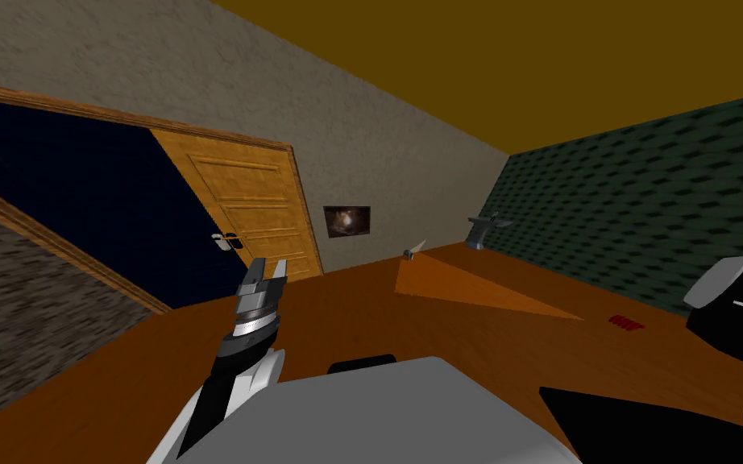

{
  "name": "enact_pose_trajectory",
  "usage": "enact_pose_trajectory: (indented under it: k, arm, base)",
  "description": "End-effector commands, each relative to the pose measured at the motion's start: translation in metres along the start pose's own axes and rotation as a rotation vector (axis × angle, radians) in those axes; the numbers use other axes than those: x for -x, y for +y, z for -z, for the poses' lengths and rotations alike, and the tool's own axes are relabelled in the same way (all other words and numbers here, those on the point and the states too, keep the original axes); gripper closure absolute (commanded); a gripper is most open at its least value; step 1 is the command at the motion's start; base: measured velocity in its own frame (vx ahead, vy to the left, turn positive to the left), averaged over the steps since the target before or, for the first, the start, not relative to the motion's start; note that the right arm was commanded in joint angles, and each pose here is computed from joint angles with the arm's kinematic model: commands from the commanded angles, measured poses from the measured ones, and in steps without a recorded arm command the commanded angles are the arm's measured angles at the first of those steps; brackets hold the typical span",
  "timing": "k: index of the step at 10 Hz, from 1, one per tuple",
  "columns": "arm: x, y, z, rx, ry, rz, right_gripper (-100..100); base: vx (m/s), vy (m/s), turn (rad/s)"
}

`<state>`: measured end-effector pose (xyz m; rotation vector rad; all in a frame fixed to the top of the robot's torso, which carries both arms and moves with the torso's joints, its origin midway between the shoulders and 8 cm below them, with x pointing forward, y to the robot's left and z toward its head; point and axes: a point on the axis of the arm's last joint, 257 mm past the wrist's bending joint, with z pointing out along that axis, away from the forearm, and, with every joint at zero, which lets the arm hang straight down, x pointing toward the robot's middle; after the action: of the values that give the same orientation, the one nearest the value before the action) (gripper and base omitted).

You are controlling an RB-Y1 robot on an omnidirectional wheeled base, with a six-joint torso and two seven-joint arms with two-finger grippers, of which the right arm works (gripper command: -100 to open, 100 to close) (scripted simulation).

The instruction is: Push the door open

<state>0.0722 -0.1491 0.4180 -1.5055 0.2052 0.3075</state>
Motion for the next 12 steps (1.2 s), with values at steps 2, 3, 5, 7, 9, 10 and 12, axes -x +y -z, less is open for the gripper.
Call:
enact_pose_trajectory:
  k: [2, 3, 5, 7, 9, 10, 12]
  arm:
    - [0.027, 0.006, -0.0049, 0.027, 0.022, 0.070, -100]
    - [0.033, 0.008, -0.0064, 0.033, 0.028, 0.087, -100]
    - [0.058, 0.015, -0.0124, 0.056, 0.050, 0.155, -100]
    - [0.071, 0.019, -0.0154, 0.067, 0.061, 0.189, -100]
    - [0.090, 0.026, -0.0200, 0.084, 0.077, 0.241, -100]
    - [0.102, 0.032, -0.0230, 0.094, 0.088, 0.275, -100]
    - [0.114, 0.038, -0.0261, 0.104, 0.099, 0.309, -100]
  base:
    - [-0.117, -0.049, 0.296]
    - [-0.116, -0.033, 0.321]
    - [-0.143, -0.036, 0.361]
    - [-0.123, -0.037, 0.247]
    - [-0.112, -0.036, 0.332]
    - [-0.135, -0.005, 0.278]
    - [-0.104, -0.006, 0.219]
